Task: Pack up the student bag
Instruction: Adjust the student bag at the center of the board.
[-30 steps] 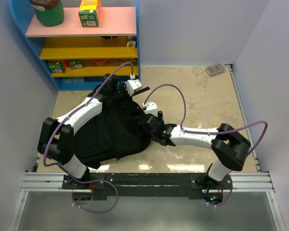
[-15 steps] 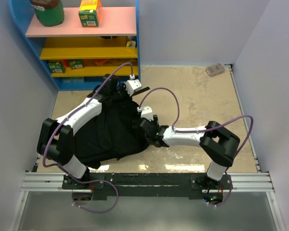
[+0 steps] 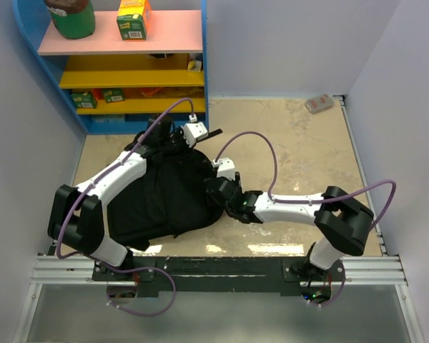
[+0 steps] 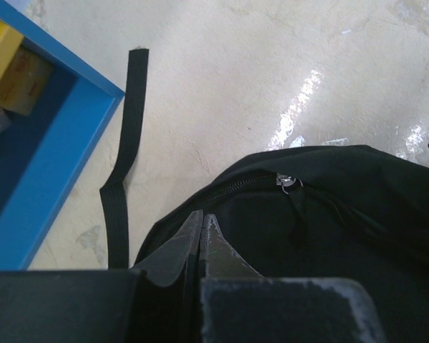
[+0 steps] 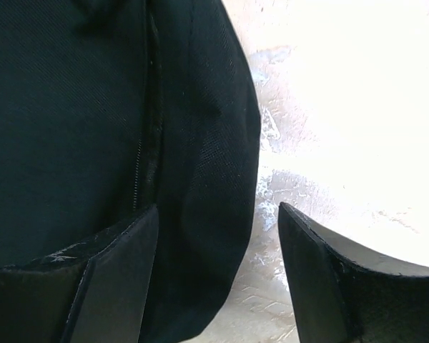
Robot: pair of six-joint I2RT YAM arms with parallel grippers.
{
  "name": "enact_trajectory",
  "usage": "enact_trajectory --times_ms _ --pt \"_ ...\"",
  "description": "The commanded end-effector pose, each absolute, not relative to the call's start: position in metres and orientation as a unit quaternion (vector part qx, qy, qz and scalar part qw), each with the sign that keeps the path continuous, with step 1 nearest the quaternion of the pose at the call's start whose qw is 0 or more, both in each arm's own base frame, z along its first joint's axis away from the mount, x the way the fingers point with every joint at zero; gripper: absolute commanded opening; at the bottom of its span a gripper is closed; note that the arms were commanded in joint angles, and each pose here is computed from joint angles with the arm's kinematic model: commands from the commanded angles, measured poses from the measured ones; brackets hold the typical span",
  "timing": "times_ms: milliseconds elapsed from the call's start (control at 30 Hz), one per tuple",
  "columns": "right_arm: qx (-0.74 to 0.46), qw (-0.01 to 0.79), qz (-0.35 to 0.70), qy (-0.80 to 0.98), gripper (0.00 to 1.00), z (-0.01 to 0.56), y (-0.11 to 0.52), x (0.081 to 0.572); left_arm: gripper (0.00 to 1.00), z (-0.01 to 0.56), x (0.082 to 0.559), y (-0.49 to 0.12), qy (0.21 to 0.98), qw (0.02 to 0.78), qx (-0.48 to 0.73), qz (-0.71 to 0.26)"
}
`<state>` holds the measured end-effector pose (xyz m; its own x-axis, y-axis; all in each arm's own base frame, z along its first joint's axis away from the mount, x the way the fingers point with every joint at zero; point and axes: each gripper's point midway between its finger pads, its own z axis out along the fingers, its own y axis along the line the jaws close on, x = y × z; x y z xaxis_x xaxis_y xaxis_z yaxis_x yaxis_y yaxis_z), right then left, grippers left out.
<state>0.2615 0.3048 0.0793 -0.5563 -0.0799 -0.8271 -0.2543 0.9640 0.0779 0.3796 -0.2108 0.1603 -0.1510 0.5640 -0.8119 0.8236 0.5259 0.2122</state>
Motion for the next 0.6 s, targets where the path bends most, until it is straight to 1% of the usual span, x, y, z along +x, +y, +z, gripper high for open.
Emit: enact_trajectory --times_ms 0,100,133,233,267,333,367,400,533,567 --pt "-0.083 0.475 0.118 0.868 0.69 0.093 0.326 0.273 0.00 0.175 0.375 -0.211 0.728 0.475 0.473 -0.141" --pt "-0.086 0.464 0.105 0.875 0.66 0.081 0.329 0.275 0.00 0.173 0.374 -0.210 0.729 0.473 0.475 -0.140" --pt "-0.084 0.462 0.104 0.877 0.63 0.079 0.330 0.275 0.00 0.171 0.373 -0.211 0.730 0.470 0.476 -0.142" --pt "-0.088 0.458 0.087 0.880 0.39 0.076 0.323 0.273 0.00 0.164 0.368 -0.209 0.733 0.463 0.477 -0.146" --pt "-0.091 0.456 0.079 0.882 0.28 0.076 0.319 0.273 0.00 0.162 0.366 -0.209 0.734 0.459 0.478 -0.147" --pt "-0.098 0.458 0.070 0.881 0.14 0.080 0.315 0.273 0.00 0.162 0.363 -0.207 0.733 0.460 0.478 -0.146" --pt "-0.100 0.458 0.062 0.881 0.04 0.081 0.312 0.272 0.00 0.162 0.362 -0.206 0.733 0.461 0.479 -0.144" --pt "-0.099 0.458 0.060 0.881 0.00 0.082 0.310 0.272 0.00 0.165 0.360 -0.205 0.731 0.464 0.479 -0.143" --pt "-0.102 0.460 0.096 0.877 0.00 0.099 0.314 0.267 0.00 0.162 0.356 -0.202 0.731 0.465 0.479 -0.139" --pt "-0.095 0.472 0.130 0.867 0.00 0.119 0.319 0.267 0.00 0.163 0.356 -0.202 0.731 0.466 0.479 -0.138"
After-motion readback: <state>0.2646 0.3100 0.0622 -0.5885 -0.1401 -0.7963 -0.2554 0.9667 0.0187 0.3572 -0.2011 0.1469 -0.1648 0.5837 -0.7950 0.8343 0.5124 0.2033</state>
